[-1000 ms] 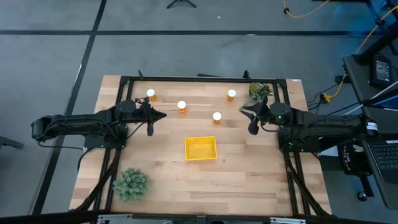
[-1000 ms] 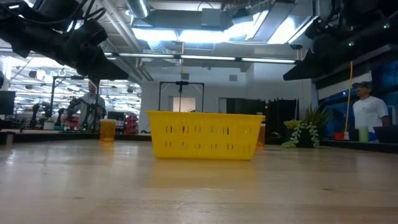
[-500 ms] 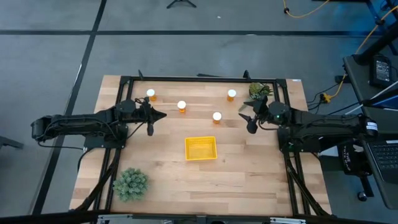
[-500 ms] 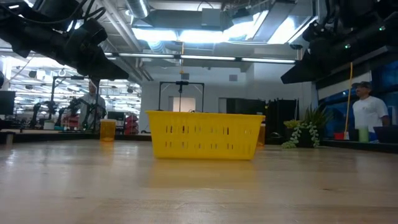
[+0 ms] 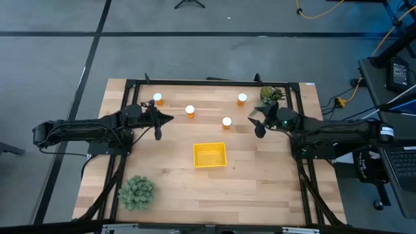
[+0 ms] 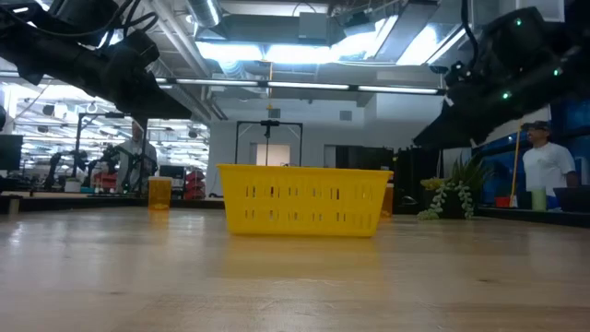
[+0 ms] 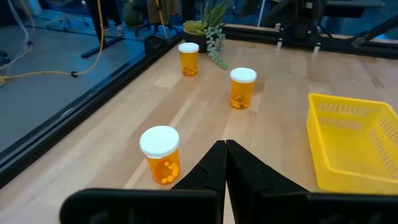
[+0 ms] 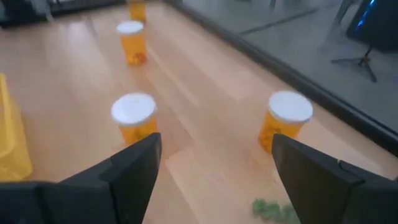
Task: Pick and place pill bottles into a basket
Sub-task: Put the orange pill bottle into the yellow bin
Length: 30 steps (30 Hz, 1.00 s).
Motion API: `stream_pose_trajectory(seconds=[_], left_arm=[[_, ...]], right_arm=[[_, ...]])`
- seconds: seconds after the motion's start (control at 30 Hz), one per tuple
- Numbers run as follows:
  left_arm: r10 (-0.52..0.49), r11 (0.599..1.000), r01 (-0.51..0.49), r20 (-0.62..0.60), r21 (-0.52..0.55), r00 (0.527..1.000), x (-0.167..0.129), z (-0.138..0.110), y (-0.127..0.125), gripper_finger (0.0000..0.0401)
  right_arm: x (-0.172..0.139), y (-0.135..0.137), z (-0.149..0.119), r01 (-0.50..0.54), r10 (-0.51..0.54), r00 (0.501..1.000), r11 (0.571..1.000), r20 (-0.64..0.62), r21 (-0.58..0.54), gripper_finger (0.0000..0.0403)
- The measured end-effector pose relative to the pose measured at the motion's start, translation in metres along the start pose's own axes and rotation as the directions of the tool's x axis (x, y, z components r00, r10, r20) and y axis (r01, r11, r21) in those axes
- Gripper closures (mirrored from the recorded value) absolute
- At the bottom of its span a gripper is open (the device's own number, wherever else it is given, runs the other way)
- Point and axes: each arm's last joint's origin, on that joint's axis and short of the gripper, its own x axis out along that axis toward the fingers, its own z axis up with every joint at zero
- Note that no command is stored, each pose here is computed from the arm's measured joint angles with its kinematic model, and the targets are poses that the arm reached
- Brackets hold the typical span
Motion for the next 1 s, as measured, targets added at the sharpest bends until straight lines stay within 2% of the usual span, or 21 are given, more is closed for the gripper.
stream_pose_trajectory(seconds=[0.1,0.23,0.5,0.63,0.83,1.0], left_arm=[[0.01,1.0,-0.01,0.0,0.0,1.0,0.0,0.0,0.0,0.0397],[0.01,1.0,-0.01,0.0,0.0,1.0,0.0,0.0,0.0,0.0397],[0.012,1.0,-0.012,0.0,0.0,1.0,0.0,0.0,0.0,0.0397],[0.013,1.0,-0.013,0.0,0.0,1.0,0.0,0.0,0.0,0.0397],[0.029,1.0,-0.029,0.001,0.0,1.0,0.0,0.0,0.001,0.0397],[0.029,1.0,-0.029,0.001,0.0,1.0,0.0,0.0,0.001,0.0397]], right_arm=[[0.006,-0.002,-0.004,0.012,-0.011,0.998,1.0,0.057,-0.006,0.0095],[0.015,-0.004,-0.016,0.069,-0.07,0.997,0.997,-0.022,-0.03,0.0095],[0.033,-0.003,-0.023,0.084,-0.085,0.995,0.996,-0.046,-0.031,0.0095],[0.043,-0.006,-0.025,0.132,-0.136,0.987,0.99,-0.091,-0.04,0.0095],[0.059,-0.015,-0.02,0.196,-0.195,0.973,0.981,-0.121,-0.003,0.0095],[0.067,-0.021,-0.021,0.215,-0.212,0.973,0.976,-0.087,0.032,0.0095]])
